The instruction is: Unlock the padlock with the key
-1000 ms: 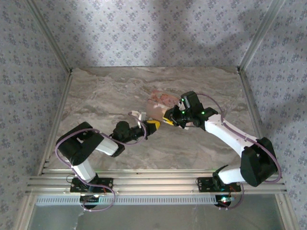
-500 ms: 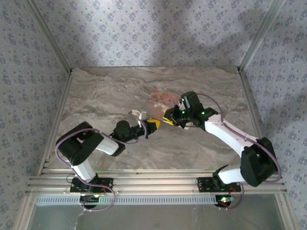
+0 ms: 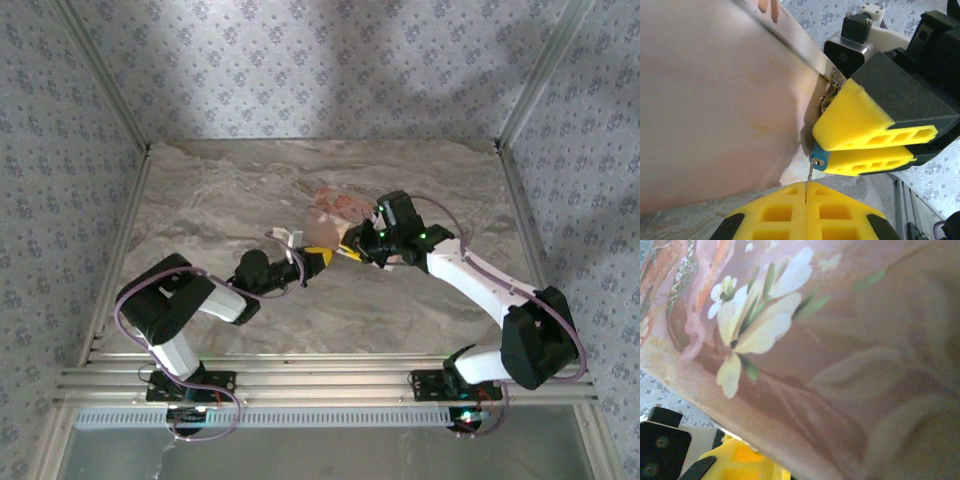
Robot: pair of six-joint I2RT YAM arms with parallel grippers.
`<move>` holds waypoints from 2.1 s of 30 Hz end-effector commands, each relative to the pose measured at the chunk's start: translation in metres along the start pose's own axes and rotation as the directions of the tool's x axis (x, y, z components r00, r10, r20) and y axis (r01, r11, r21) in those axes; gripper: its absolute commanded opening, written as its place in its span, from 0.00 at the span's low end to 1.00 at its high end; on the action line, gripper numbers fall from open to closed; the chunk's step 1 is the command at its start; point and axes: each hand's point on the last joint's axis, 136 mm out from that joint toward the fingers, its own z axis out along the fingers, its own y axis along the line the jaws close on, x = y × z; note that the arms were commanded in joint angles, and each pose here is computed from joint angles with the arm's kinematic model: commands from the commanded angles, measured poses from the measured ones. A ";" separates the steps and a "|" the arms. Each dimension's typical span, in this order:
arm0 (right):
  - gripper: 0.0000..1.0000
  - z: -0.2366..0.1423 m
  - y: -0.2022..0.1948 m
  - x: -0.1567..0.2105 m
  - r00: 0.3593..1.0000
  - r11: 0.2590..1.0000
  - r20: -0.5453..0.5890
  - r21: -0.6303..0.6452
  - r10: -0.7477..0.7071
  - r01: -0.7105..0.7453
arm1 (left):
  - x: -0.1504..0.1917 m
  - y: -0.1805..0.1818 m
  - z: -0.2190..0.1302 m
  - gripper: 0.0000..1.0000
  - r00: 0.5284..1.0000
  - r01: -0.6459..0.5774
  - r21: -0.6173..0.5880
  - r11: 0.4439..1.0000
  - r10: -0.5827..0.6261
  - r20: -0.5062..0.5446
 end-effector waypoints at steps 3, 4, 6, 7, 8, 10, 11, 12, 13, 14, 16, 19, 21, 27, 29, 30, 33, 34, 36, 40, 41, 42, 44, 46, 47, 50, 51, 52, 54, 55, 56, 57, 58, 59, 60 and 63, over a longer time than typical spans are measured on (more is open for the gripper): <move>0.00 -0.007 0.020 0.003 0.999 0.997 -0.003 -0.069 -0.033 0.033 | -0.023 -0.014 0.004 0.00 0.998 -0.027 0.049 0.998 0.024 0.066; 0.00 -0.006 0.020 0.003 0.999 0.997 -0.003 -0.070 -0.032 0.032 | -0.023 -0.014 0.005 0.00 0.998 -0.026 0.052 0.998 0.023 0.063; 0.00 -0.006 0.022 0.002 1.000 0.997 -0.003 -0.075 -0.031 0.031 | -0.022 -0.015 0.005 0.00 0.998 -0.026 0.058 0.998 0.022 0.058; 0.00 -0.006 0.023 0.002 1.000 0.997 -0.002 -0.076 -0.031 0.031 | -0.020 -0.016 0.005 0.00 0.998 -0.026 0.059 0.998 0.023 0.054; 0.00 -0.005 0.022 0.002 1.000 0.997 -0.003 -0.075 -0.029 0.029 | -0.018 -0.016 0.005 0.00 0.998 -0.026 0.059 0.998 0.023 0.050; 0.00 -0.006 0.023 0.001 1.000 0.997 0.002 -0.077 -0.028 0.028 | -0.015 -0.015 0.004 0.00 0.999 -0.023 0.057 0.998 0.021 0.041; 0.00 -0.006 0.023 0.000 1.000 0.997 0.002 -0.076 -0.028 0.028 | -0.014 -0.015 0.003 0.00 0.999 -0.023 0.057 0.998 0.020 0.039; 0.00 -0.006 0.024 0.000 1.000 0.997 0.003 -0.076 -0.028 0.028 | -0.012 -0.014 0.003 0.00 0.999 -0.022 0.055 0.998 0.021 0.035; 0.00 -0.006 0.023 0.000 1.000 0.997 0.004 -0.075 -0.026 0.027 | -0.010 -0.014 0.002 0.00 0.999 -0.021 0.055 0.998 0.020 0.030; 0.00 -0.007 0.024 -0.001 1.000 0.997 0.005 -0.075 -0.029 0.029 | -0.008 -0.014 0.001 0.00 1.000 -0.020 0.054 0.998 0.018 0.025; 0.00 -0.008 0.025 -0.001 0.999 0.997 0.008 -0.076 -0.031 0.031 | -0.005 -0.016 0.001 0.00 1.000 -0.019 0.057 0.998 0.018 0.019; 0.00 -0.008 0.025 -0.002 0.999 0.997 0.012 -0.073 -0.032 0.032 | -0.005 -0.019 0.000 0.00 1.000 -0.021 0.063 0.998 0.020 0.019; 0.00 -0.008 0.025 -0.002 0.999 0.997 0.014 -0.072 -0.033 0.034 | -0.005 -0.021 0.001 0.00 1.000 -0.021 0.068 0.997 0.020 0.020; 0.00 -0.008 0.025 -0.001 0.999 0.997 0.010 -0.070 -0.032 0.033 | -0.008 -0.022 0.002 0.00 0.999 -0.026 0.069 0.997 0.024 0.028; 0.00 -0.007 0.025 -0.001 0.999 0.997 0.009 -0.070 -0.033 0.034 | -0.009 -0.023 0.003 0.00 0.999 -0.029 0.073 0.997 0.027 0.031; 0.00 -0.007 0.024 -0.001 0.999 0.997 0.010 -0.069 -0.032 0.033 | -0.010 -0.024 0.003 0.00 0.999 -0.027 0.075 0.997 0.025 0.032; 0.00 -0.007 0.024 -0.002 0.999 0.997 0.013 -0.069 -0.033 0.033 | -0.007 -0.022 0.003 0.00 0.999 -0.024 0.072 0.997 0.023 0.025; 0.00 -0.007 0.024 -0.002 0.999 0.997 0.013 -0.068 -0.031 0.032 | -0.006 -0.021 0.003 0.00 1.000 -0.023 0.070 0.997 0.021 0.021; 0.00 -0.006 0.024 -0.003 0.999 0.997 0.012 -0.066 -0.031 0.032 | -0.003 -0.019 0.002 0.00 1.000 -0.021 0.063 0.998 0.020 0.016; 0.00 -0.007 0.024 -0.004 0.999 0.997 0.013 -0.066 -0.031 0.032 | 0.000 -0.016 0.001 0.00 1.000 -0.020 0.053 0.998 0.019 0.009; 0.00 -0.007 0.024 -0.004 0.999 0.997 0.013 -0.064 -0.030 0.030 | 0.001 -0.015 0.000 0.00 1.000 -0.018 0.049 0.999 0.017 0.008; 0.00 -0.007 0.024 -0.004 0.999 0.997 0.014 -0.066 -0.030 0.031 | 0.002 -0.015 0.000 0.00 1.000 -0.017 0.048 0.999 0.017 0.007; 0.00 -0.007 0.024 -0.004 0.999 0.997 0.014 -0.065 -0.032 0.032 | 0.002 -0.015 -0.001 0.00 1.000 -0.018 0.046 0.999 0.018 0.006; 0.00 -0.007 0.024 -0.005 0.999 0.997 0.018 -0.064 -0.030 0.032 | 0.002 -0.015 -0.002 0.00 1.000 -0.019 0.047 0.999 0.018 0.008; 0.00 -0.007 0.024 -0.005 0.999 0.997 0.017 -0.065 -0.031 0.032 | 0.002 -0.016 -0.003 0.00 1.000 -0.019 0.047 0.999 0.018 0.008; 0.00 -0.007 0.024 -0.005 0.999 0.997 0.015 -0.064 -0.032 0.032 | 0.001 -0.016 -0.003 0.00 1.000 -0.020 0.048 0.999 0.019 0.010; 0.00 -0.007 0.024 -0.005 0.999 0.997 0.015 -0.065 -0.031 0.032 | 0.001 -0.017 -0.002 0.00 1.000 -0.020 0.050 0.999 0.020 0.011; 0.00 -0.007 0.024 -0.005 0.999 0.997 0.014 -0.065 -0.030 0.031 | 0.001 -0.016 -0.002 0.00 1.000 -0.020 0.049 0.999 0.020 0.010; 0.00 -0.006 0.024 -0.005 0.999 0.997 0.013 -0.066 -0.032 0.032 | -0.001 -0.018 -0.001 0.00 1.000 -0.021 0.055 0.998 0.021 0.013; 0.00 -0.007 0.025 -0.005 0.999 0.997 0.013 -0.066 -0.031 0.032 | -0.001 -0.018 0.000 0.00 1.000 -0.021 0.057 0.998 0.021 0.014; 0.00 -0.006 0.024 -0.005 0.999 0.997 0.012 -0.065 -0.030 0.031 | -0.003 -0.019 0.000 0.00 1.000 -0.023 0.061 0.998 0.022 0.016; 0.00 -0.006 0.024 -0.005 0.999 0.997 0.012 -0.064 -0.031 0.031 | -0.004 -0.020 0.001 0.00 1.000 -0.023 0.064 0.998 0.022 0.018; 0.00 -0.006 0.024 -0.004 0.999 0.997 0.012 -0.064 -0.032 0.032 | -0.005 -0.020 0.001 0.00 1.000 -0.024 0.065 0.998 0.023 0.020; 0.00 -0.005 0.024 -0.004 0.999 0.997 0.011 -0.064 -0.031 0.032 | -0.004 -0.021 0.001 0.00 1.000 -0.024 0.067 0.997 0.023 0.019; 0.00 -0.005 0.024 -0.004 0.999 0.997 0.009 -0.063 -0.032 0.033 | -0.006 -0.021 0.002 0.00 0.999 -0.027 0.068 0.997 0.025 0.022; 0.00 -0.004 0.023 -0.004 1.000 0.997 0.008 -0.064 -0.030 0.031 | -0.007 -0.022 0.003 0.00 0.999 -0.025 0.073 0.997 0.023 0.024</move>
